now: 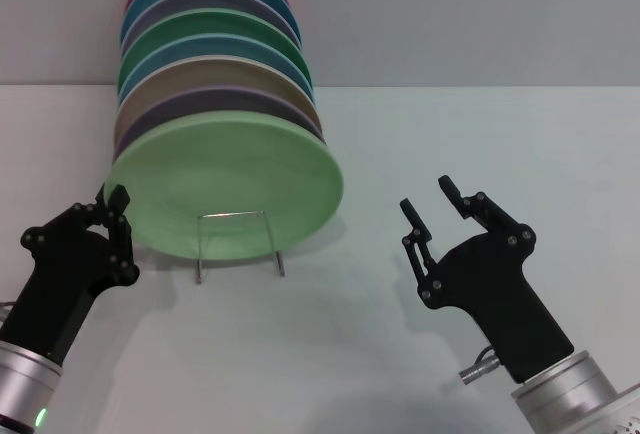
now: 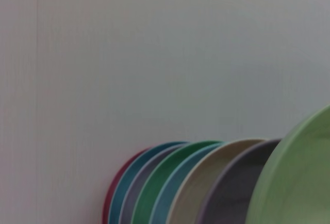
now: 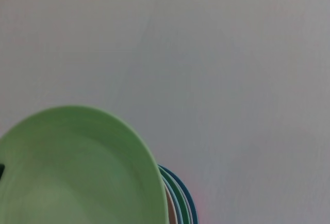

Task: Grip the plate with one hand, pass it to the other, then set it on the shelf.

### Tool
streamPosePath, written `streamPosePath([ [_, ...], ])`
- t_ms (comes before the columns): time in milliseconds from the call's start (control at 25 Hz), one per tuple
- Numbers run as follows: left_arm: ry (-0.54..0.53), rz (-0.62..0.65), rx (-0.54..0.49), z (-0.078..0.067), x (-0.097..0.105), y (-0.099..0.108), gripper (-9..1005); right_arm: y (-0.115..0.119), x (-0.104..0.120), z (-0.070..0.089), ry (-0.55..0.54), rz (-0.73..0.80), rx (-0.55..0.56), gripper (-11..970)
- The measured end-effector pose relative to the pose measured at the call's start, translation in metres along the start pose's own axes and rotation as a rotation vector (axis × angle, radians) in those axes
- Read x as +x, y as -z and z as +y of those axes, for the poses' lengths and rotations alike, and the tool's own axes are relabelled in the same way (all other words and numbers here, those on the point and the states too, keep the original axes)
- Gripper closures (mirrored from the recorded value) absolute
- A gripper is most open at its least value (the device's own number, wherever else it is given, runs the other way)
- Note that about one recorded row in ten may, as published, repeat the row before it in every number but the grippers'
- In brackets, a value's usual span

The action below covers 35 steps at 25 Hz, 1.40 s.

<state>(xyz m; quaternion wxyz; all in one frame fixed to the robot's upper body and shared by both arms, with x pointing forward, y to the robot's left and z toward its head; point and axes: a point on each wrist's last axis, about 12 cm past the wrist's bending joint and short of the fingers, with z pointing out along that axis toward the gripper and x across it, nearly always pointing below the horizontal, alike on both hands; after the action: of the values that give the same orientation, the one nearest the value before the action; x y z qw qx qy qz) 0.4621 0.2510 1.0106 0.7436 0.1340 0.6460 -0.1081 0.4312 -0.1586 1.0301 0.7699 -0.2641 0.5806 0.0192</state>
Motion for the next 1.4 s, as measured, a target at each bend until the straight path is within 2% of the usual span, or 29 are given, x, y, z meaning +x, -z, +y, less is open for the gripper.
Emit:
streamPosePath([
  [440,0.014,0.027,0.014,-0.001,0.003,-0.003,954,-0.001,0.0,0.0,0.001,-0.003,-0.002,589],
  [640,0.013,0.03,0.013,0.0,0.003,-0.001,875,-0.003,0.0,-0.002,0.003,-0.003,0.007,590],
  [760,0.014,0.026,0.0,0.001,0.003,0.007,828,-0.007,0.003,-0.008,0.012,0.008,0.034,589],
  [880,0.014,0.003,-0.015,0.002,0.002,0.025,781,-0.014,0.008,-0.018,0.003,0.026,0.068,589],
  [920,0.015,-0.012,-0.016,0.002,0.001,0.032,772,-0.018,0.012,-0.026,-0.016,0.032,0.092,589],
  [960,0.017,-0.027,-0.019,0.0,0.0,0.041,764,-0.018,0.012,-0.026,-0.016,0.032,0.092,590],
  [1000,0.017,-0.038,-0.02,-0.001,-0.002,0.046,755,-0.021,0.016,-0.034,-0.034,0.046,0.121,590],
  [1080,0.021,-0.055,-0.032,-0.002,-0.003,0.056,738,-0.022,0.018,-0.037,-0.043,0.058,0.141,590],
  [1160,0.034,-0.073,-0.048,-0.003,-0.005,0.06,647,-0.021,0.025,-0.049,-0.092,0.092,0.208,589],
  [1320,0.064,-0.121,-0.08,0.004,-0.011,0.054,421,-0.016,0.034,-0.061,-0.159,0.106,0.242,583],
  [1400,0.08,-0.129,-0.092,0.008,-0.012,0.051,343,-0.014,0.037,-0.065,-0.183,0.108,0.252,581],
])
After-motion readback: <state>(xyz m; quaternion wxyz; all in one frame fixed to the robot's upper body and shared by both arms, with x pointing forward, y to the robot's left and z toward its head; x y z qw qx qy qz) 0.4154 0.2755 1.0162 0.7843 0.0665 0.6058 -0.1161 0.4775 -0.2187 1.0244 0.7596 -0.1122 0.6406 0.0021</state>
